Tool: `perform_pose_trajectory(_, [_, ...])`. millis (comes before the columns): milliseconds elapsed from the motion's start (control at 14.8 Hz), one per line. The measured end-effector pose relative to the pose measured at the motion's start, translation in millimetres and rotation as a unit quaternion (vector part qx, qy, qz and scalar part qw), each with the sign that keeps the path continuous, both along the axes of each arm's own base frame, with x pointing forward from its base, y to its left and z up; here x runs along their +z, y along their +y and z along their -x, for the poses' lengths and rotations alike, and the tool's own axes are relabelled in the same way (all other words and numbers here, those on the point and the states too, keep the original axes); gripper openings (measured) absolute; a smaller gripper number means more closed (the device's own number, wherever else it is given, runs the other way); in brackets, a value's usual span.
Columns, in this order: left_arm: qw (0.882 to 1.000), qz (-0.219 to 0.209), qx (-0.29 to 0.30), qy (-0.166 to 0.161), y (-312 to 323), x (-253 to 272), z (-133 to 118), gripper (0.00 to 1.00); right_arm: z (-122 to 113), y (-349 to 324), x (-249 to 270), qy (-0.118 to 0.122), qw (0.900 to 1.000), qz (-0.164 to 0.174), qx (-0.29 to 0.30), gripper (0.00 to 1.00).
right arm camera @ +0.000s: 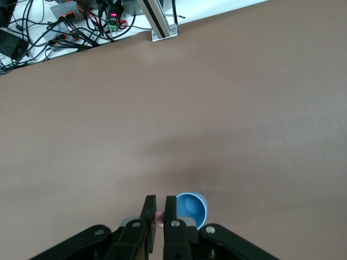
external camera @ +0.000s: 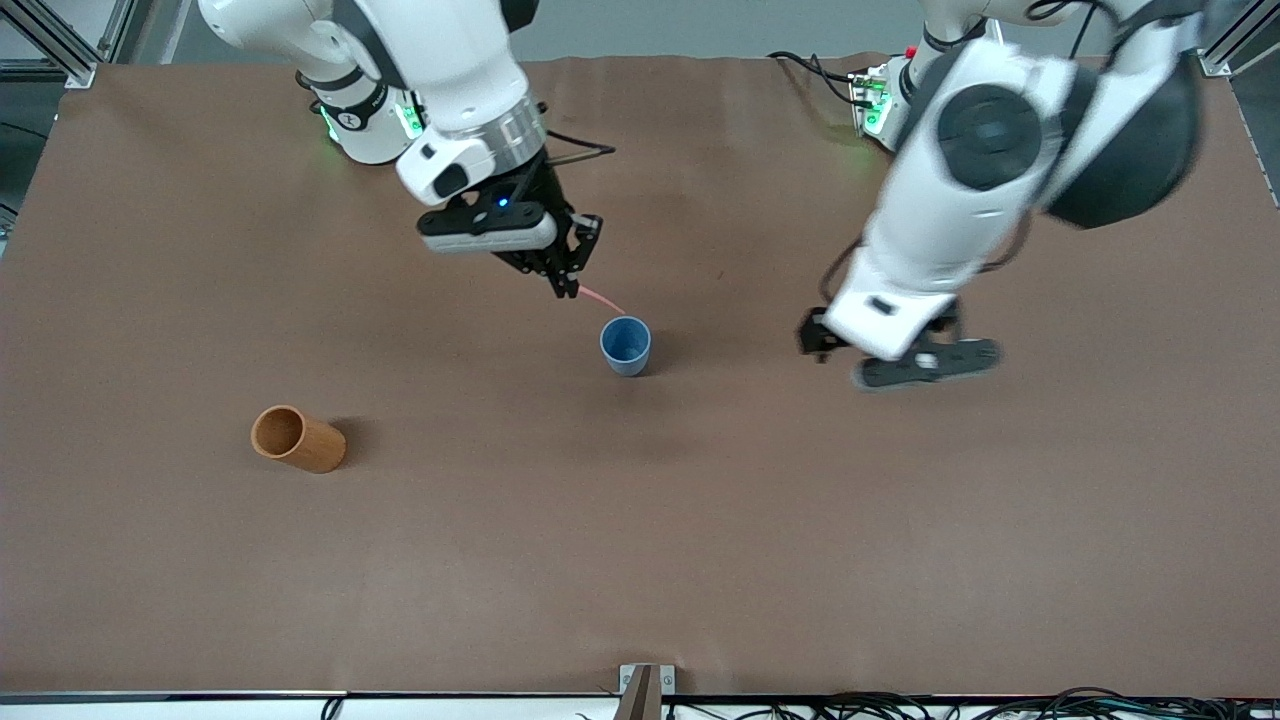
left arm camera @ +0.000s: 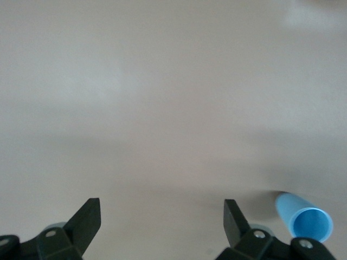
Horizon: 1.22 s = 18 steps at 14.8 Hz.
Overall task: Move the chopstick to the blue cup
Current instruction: 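Release the blue cup and withdraw the left gripper while the right gripper aligns the chopstick, then lower the chopstick into the blue cup and open the right gripper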
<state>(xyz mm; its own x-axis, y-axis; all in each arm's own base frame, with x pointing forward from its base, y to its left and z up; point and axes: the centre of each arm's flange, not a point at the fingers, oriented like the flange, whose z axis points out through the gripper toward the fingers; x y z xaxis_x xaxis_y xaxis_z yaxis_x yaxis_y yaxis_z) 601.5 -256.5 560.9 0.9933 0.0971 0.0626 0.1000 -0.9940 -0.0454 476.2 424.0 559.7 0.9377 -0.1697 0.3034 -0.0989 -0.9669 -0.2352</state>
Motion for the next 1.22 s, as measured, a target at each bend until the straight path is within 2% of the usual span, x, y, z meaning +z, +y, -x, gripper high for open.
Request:
perform_pose_trajectory(203, [1.000, -0.004, -0.031, 0.000, 82.6, 44.8, -0.6, 1.00, 21.8, 32.2, -21.3, -0.010, 1.000, 0.013, 0.000, 0.10])
perform_pose_trajectory(338, [0.999, -0.006, -0.043, 0.003, 113.0, 68.6, 9.7, 1.00, 19.3, 39.7, -41.1, -0.018, 0.999, 0.030, 0.005, 0.10])
perform_pose_trajectory(541, [0.998, -0.006, -0.064, 0.009, 138.9, 91.4, 24.4, 1.00, 12.1, 42.8, -65.4, -0.030, 0.998, 0.061, 0.005, 0.10])
perform_pose_trajectory(811, [0.996, 0.003, -0.089, 0.027, 159.5, 107.9, 41.1, 1.00, 18.8, 56.4, -90.9, -0.044, 0.995, 0.092, 0.004, 0.10])
perform_pose_trajectory(1216, [0.993, 0.010, -0.108, 0.050, 173.0, 113.0, 77.6, 1.00, 34.5, 78.1, -140.3, -0.035, 0.992, 0.124, 0.012, 0.10])
